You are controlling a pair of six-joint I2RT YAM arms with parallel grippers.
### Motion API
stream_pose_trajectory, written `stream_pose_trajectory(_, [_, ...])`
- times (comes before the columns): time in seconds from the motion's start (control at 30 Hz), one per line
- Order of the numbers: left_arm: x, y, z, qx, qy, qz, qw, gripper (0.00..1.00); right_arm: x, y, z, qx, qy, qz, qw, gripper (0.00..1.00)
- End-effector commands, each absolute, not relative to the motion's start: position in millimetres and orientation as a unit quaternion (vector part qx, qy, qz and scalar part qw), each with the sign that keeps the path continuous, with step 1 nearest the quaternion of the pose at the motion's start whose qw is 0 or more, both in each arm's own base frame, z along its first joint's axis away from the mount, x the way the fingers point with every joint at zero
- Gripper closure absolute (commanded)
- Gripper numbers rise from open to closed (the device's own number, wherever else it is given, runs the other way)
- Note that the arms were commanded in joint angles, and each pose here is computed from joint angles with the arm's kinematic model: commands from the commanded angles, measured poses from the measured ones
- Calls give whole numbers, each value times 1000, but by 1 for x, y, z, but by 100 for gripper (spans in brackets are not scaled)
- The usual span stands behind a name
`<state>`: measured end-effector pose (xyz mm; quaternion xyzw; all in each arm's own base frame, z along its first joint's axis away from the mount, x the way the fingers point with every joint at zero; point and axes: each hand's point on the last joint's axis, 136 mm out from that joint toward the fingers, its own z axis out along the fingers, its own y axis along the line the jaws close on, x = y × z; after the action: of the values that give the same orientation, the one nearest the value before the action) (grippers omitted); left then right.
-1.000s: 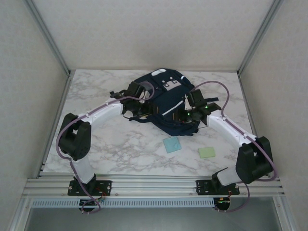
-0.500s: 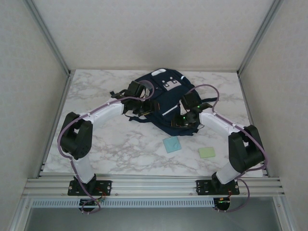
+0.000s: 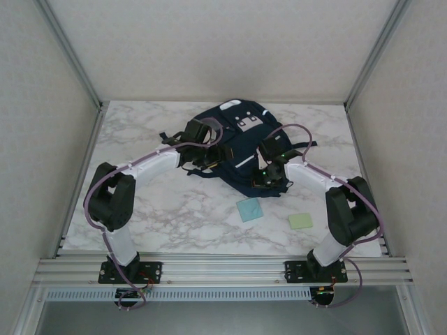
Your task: Pack the student bag
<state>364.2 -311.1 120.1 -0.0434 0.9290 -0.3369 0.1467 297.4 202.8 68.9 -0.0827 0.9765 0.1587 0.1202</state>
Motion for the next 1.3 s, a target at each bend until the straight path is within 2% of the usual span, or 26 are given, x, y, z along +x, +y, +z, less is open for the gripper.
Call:
stream_pose_trajectory(0.0, [356, -325, 108, -51, 926, -352, 125, 27, 293, 214, 81, -85, 971, 188, 122, 100])
stream_pose_trajectory(0.17, [356, -336, 88, -59, 927, -355, 106, 28, 292, 237, 99, -76, 953, 264, 127, 100])
stream_pose_trajectory(0.27, [364, -337, 79, -66, 928, -348, 113, 36, 291, 244, 105, -74, 947, 286, 126, 100])
stream_pose_trajectory(0.4, [371, -333, 74, -62, 933, -331, 128, 90, 289, 238, 107, -70, 949, 278, 128, 100])
stream_pose_trajectory(0.43, [373, -331, 75, -59, 934, -328, 133, 100, 288, 234, 106, -69, 952, 269, 129, 100])
stream_pose_trajectory(0.83, [375, -289, 104, -70, 929, -322, 170, 100, 298, 156, 100, 7, 968, 200, 153, 100])
stream_pose_trajectory(1.07, [376, -257, 111, -60, 939, -286, 181, 100, 324, 99, 106, 25, 975, 97, 200, 100])
stream_pose_trajectory(1.17, [384, -241, 116, -71, 937, -283, 191, 100, 334, 102, 112, 20, 972, 103, 210, 100])
stream_pose_trajectory(1.27, [401, -226, 126, -80, 934, -276, 215, 100, 337, 129, 114, 7, 965, 166, 203, 100])
